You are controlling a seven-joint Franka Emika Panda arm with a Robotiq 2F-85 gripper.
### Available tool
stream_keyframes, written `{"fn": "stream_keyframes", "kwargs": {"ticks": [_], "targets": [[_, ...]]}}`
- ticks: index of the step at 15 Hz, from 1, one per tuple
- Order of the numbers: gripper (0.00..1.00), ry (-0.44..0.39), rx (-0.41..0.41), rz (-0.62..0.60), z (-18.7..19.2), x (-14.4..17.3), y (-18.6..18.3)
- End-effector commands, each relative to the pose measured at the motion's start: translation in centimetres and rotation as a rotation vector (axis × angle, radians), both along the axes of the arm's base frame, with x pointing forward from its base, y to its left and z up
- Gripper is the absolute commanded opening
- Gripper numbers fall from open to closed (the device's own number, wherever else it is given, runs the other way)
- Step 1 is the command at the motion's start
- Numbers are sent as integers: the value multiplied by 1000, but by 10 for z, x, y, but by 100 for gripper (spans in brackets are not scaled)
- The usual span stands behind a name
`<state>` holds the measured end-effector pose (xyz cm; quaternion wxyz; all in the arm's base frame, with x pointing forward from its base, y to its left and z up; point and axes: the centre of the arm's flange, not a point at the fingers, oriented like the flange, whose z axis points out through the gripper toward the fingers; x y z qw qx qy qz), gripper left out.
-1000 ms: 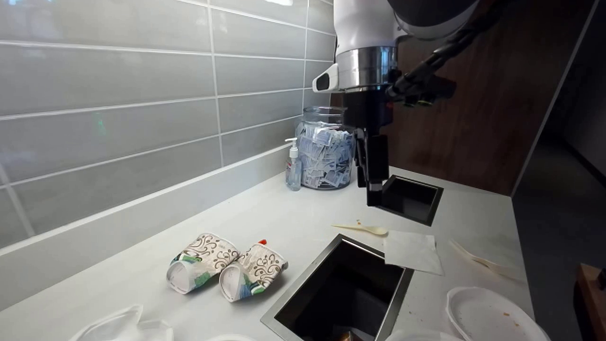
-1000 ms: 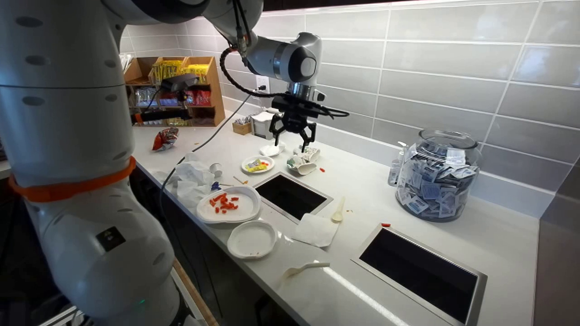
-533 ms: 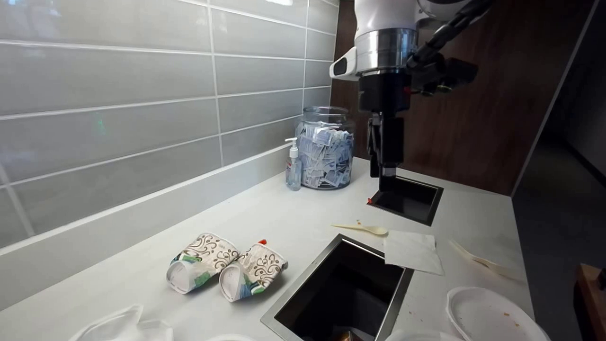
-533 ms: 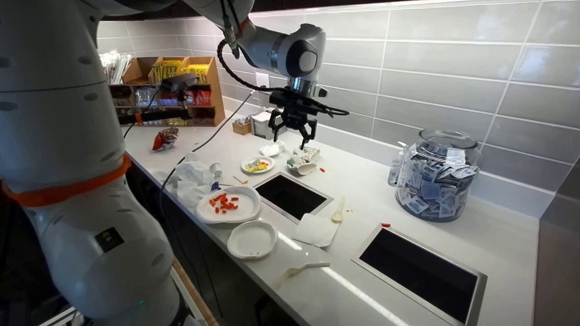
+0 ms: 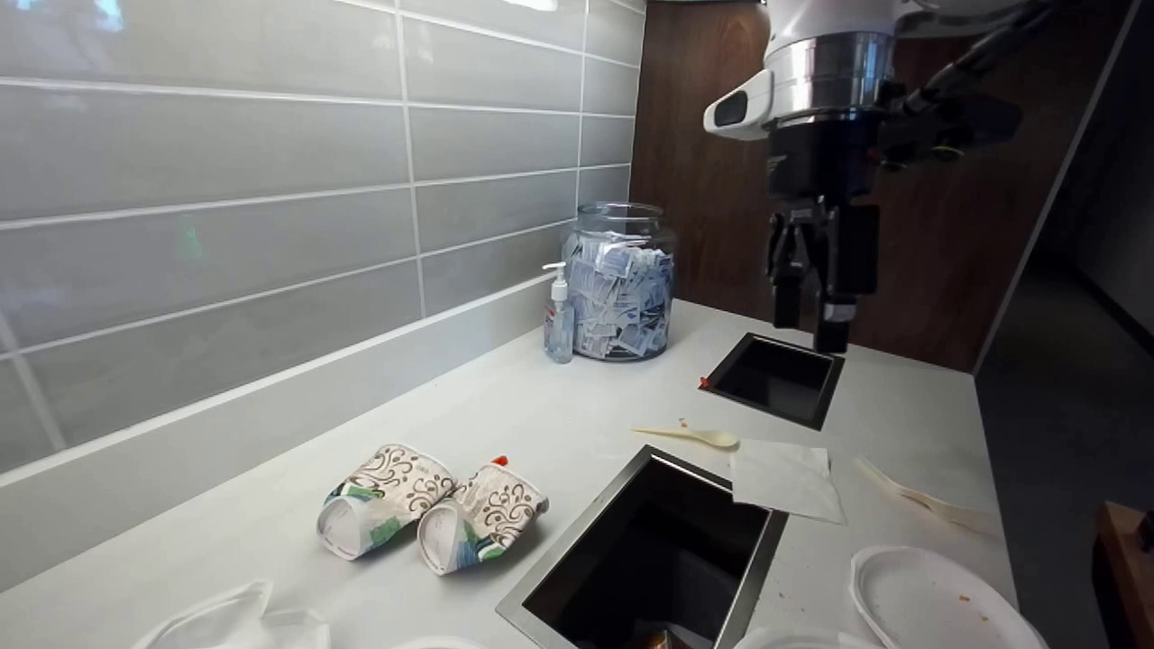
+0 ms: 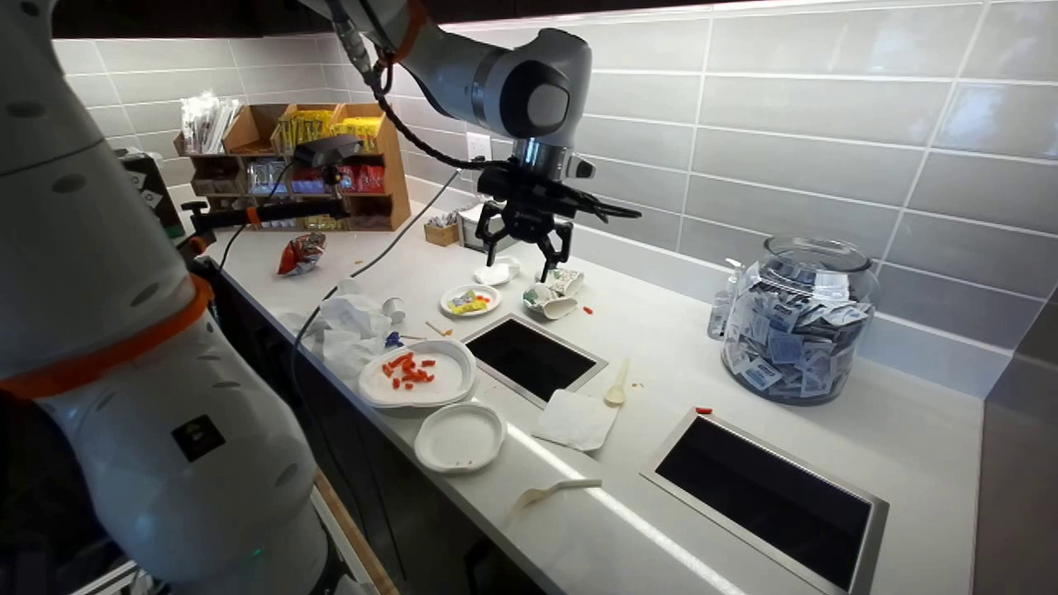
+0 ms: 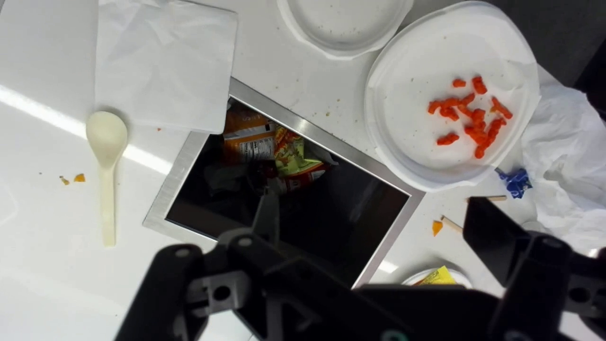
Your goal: Put the orange packet in the left bin
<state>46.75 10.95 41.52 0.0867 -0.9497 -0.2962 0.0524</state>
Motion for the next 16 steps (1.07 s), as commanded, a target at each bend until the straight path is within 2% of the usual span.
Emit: {"fn": "stream_keyframes", "kwargs": {"ticks": [1, 10, 12, 16], "targets": [[100, -54, 34, 24, 13, -44, -15], [100, -125, 92, -46, 43, -78, -38], [100, -141, 103, -37, 48, -84, -41], [100, -228, 135, 29, 60, -99, -45]]}}
